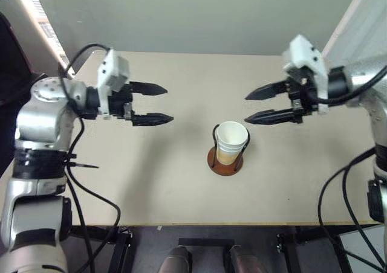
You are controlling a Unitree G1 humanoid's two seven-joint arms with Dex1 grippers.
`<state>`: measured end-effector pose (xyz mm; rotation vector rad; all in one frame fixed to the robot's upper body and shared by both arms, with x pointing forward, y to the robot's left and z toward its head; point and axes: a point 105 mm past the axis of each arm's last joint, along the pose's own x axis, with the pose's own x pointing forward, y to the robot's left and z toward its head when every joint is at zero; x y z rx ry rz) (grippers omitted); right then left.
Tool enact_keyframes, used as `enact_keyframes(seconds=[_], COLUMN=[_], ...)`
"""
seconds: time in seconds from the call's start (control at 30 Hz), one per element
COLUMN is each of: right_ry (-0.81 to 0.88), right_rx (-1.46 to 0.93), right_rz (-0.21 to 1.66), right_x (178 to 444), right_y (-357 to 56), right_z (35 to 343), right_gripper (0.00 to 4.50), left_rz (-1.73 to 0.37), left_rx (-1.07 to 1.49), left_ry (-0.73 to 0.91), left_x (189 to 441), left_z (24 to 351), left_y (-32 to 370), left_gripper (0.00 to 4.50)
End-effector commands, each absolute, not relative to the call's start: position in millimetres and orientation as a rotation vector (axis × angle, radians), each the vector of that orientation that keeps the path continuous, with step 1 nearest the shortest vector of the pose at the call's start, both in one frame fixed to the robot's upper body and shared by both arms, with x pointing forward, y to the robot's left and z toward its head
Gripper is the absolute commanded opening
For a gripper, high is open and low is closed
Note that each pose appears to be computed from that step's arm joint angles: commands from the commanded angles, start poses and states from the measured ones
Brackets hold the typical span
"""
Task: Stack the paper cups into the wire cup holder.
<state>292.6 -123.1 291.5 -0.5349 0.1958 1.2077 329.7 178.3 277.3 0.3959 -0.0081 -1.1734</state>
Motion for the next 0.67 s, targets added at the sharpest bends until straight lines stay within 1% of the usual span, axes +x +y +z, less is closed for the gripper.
enact_keyframes(seconds=[0.03, 0.1, 0.27, 0.4, 0.6, 0.67], right_ry=[0.142, 0.138, 0.176, 0.193, 0.228, 0.23], right_rx=[-0.428, -0.395, -0.425, -0.432, -0.428, -0.42], right_rz=[1.135, 1.128, 1.163, 1.195, 1.266, 1.279], right_x=[284, 280, 274, 278, 277, 277], right_y=[-140, -149, -160, -157, -147, -144], right_z=[293, 281, 256, 253, 241, 243], right_gripper=[2.9, 2.9, 2.9, 2.9, 2.9, 2.9], left_rz=[-1.117, -1.116, -1.131, -1.088, -1.048, -1.033], left_rx=[0.378, 0.368, 0.385, 0.393, 0.376, 0.369], left_ry=[-0.041, -0.022, 0.025, 0.067, 0.108, 0.117], left_x=[319, 314, 308, 308, 296, 293], left_z=[286, 283, 276, 273, 270, 270], left_y=[190, 195, 207, 222, 232, 235], left_gripper=[4.5, 4.5, 4.5, 4.5, 4.5, 4.5])
